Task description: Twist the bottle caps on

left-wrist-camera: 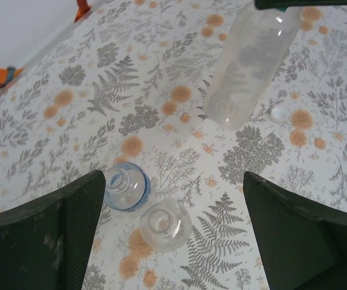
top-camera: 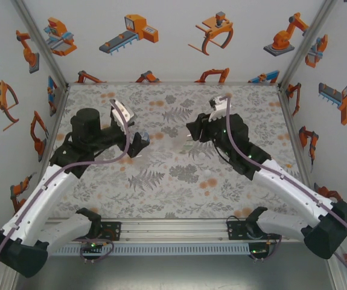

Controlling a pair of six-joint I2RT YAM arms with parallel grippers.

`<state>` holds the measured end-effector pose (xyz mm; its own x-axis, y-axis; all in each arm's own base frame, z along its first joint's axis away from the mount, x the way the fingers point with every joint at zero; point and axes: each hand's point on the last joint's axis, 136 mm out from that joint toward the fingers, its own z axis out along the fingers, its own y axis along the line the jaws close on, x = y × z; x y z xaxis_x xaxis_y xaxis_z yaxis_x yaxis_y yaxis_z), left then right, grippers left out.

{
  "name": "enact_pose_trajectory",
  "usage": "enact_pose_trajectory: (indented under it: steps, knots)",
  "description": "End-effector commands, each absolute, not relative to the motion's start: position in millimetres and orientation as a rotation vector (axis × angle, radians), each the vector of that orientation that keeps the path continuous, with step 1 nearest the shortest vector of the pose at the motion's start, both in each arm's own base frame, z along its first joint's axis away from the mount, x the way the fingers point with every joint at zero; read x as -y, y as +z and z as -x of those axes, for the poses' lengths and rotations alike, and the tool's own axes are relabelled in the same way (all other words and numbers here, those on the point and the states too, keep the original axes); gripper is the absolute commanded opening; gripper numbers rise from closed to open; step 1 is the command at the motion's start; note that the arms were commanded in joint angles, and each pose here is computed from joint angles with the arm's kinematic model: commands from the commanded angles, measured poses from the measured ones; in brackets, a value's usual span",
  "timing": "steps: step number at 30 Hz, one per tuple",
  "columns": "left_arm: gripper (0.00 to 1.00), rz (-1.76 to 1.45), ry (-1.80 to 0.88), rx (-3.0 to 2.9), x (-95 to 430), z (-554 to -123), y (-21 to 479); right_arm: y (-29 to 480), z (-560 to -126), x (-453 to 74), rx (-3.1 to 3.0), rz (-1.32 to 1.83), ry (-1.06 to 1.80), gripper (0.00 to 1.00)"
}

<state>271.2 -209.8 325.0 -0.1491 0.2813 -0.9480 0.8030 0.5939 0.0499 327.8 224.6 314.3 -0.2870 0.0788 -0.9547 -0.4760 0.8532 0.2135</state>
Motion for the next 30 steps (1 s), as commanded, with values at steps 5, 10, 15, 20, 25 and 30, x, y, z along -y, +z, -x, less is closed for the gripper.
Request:
enact_pose_trajectory:
  steps: [5,10,15,20,25,30]
  knots:
    - [0.84,-0.680,-0.690,-1.797,185.3,-296.2,311.9,309.0,-387.2,-220.6,-1.759,0.428,0.374,0.25]
    - [0.84,-0.612,-0.622,-1.782,165.6,-304.4,305.7,297.2,-427.1,-223.2,-1.741,0.426,0.351,0.25]
    - [0.84,-0.603,-0.585,-1.792,159.8,-306.1,300.2,276.2,-462.7,-223.4,-1.750,0.428,0.316,0.25]
    - [0.84,-0.593,-0.589,-1.790,157.9,-310.7,298.3,260.0,-483.9,-223.9,-1.753,0.448,0.303,0.28]
    - [0.84,-0.588,-0.605,-1.808,157.1,-314.4,293.6,248.5,-494.0,-217.8,-1.771,0.440,0.302,0.33]
    - [0.84,-0.590,-0.617,-1.815,157.8,-316.0,291.5,235.6,-494.3,-217.6,-1.803,0.449,0.306,0.42]
